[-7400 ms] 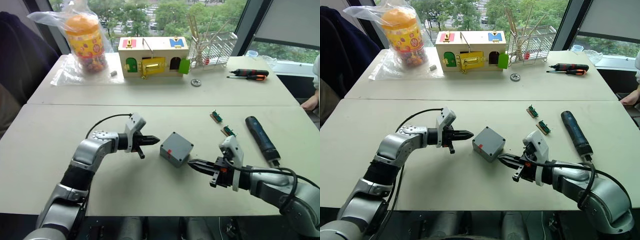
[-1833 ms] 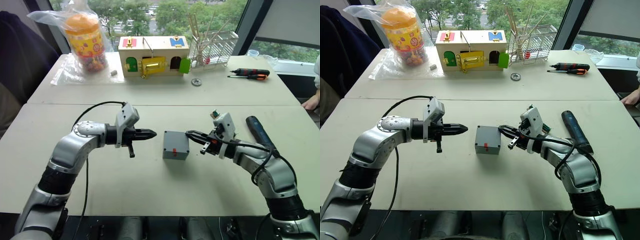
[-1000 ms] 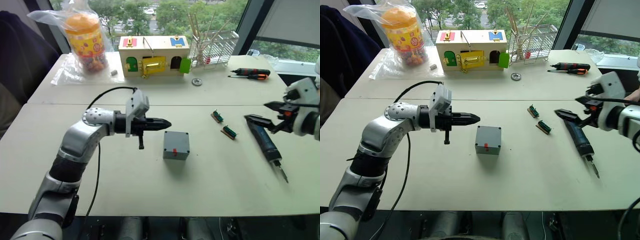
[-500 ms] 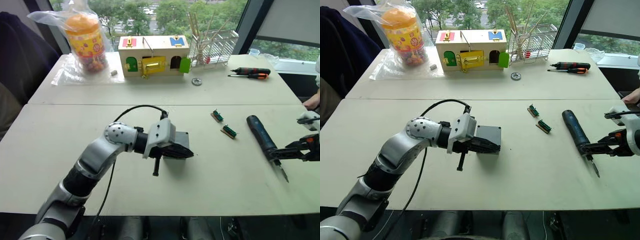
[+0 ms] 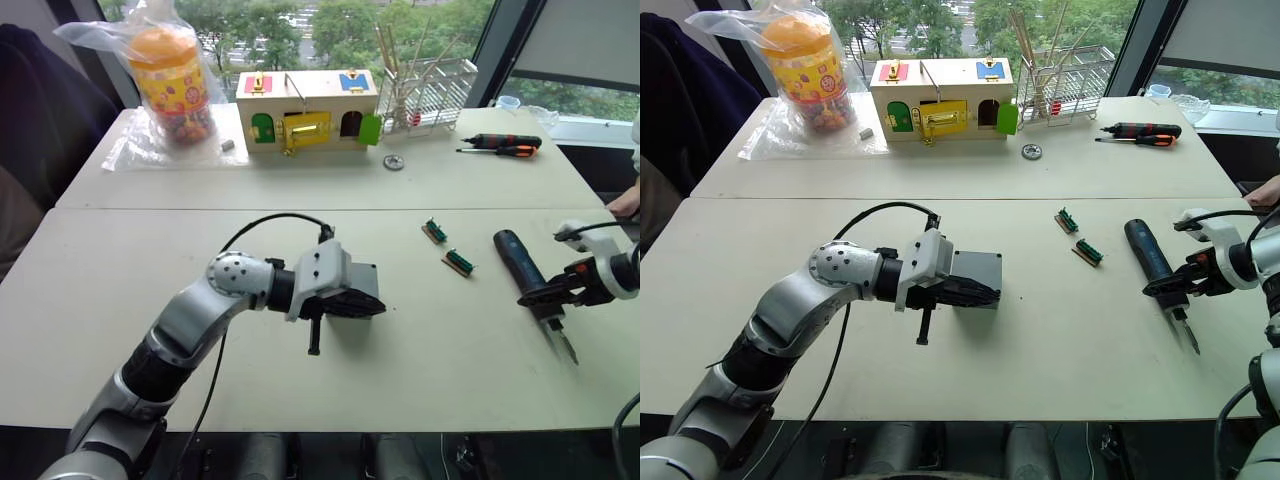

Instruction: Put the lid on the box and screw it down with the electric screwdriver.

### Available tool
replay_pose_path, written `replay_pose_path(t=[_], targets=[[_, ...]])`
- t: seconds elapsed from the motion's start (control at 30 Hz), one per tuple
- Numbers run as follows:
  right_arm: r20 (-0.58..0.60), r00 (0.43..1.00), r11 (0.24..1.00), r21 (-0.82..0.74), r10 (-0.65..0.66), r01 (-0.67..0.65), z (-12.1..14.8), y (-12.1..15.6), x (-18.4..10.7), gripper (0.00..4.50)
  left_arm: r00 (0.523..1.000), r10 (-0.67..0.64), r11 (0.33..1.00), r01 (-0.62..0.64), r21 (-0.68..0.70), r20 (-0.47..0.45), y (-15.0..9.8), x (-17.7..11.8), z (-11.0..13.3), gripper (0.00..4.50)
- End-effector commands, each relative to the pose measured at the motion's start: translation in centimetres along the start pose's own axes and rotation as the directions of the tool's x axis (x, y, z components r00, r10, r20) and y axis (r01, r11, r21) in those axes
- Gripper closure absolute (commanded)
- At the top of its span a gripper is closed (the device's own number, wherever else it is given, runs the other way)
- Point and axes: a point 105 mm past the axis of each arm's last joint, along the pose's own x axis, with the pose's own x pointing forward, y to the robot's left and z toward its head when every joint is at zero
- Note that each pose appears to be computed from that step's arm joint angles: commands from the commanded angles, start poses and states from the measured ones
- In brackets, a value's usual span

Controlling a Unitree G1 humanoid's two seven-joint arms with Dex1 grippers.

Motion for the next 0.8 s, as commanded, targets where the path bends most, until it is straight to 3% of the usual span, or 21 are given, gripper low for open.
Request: replay_pose_path(t=[0.03, 0.13, 0.3, 0.33, 0.47, 0.6, 0.67, 0.8], targets=[[-0.079, 0.997, 0.999, -0.042, 0.026, -0.029, -0.5, 0.0, -0.2, 0.04, 1.000, 0.013, 0.999, -0.013, 0.032, 0.007, -0.1, -0.2, 0.7, 4.50], [-0.134, 0.991, 0.996, -0.084, 0.015, -0.026, -0.9, -0.1, 0.3, 0.78, 1.000, 0.028, 0.999, -0.028, 0.025, 0.009, 0.1, -0.2, 0.6, 4.50], [-0.211, 0.977, 0.984, -0.174, -0.007, -0.031, -1.8, -0.4, 0.9, 2.57, 0.999, 0.041, 0.999, -0.042, 0.025, 0.009, 0.3, -0.2, 0.7, 4.50], [-0.220, 0.975, 0.981, -0.190, -0.017, -0.026, -1.9, -0.5, 0.9, 2.69, 0.999, 0.045, 0.999, -0.045, 0.026, 0.009, 0.5, -0.2, 0.7, 4.50], [-0.260, 0.963, 0.968, -0.250, -0.070, 0.003, -2.7, -1.2, 0.8, 2.69, 0.998, 0.059, 0.998, -0.060, 0.032, 0.006, 0.9, -0.4, 0.6, 4.50], [-0.225, 0.966, 0.965, -0.255, -0.128, 0.069, -2.6, -2.0, 0.6, 2.69, 0.998, 0.064, 0.997, -0.064, 0.034, 0.005, 1.3, -0.6, 0.5, 4.50], [-0.159, 0.967, 0.947, -0.285, -0.200, 0.149, -1.5, -2.8, -0.3, 2.69, 0.997, 0.079, 0.996, -0.078, 0.034, -0.002, 1.9, -0.9, 0.2, 4.50], [0.090, 0.952, 0.922, -0.239, -0.293, 0.306, 2.7, -3.6, -3.9, 2.69, 0.989, 0.143, 0.990, -0.143, 0.003, 0.023, 4.0, -2.7, 0.3, 4.50]])
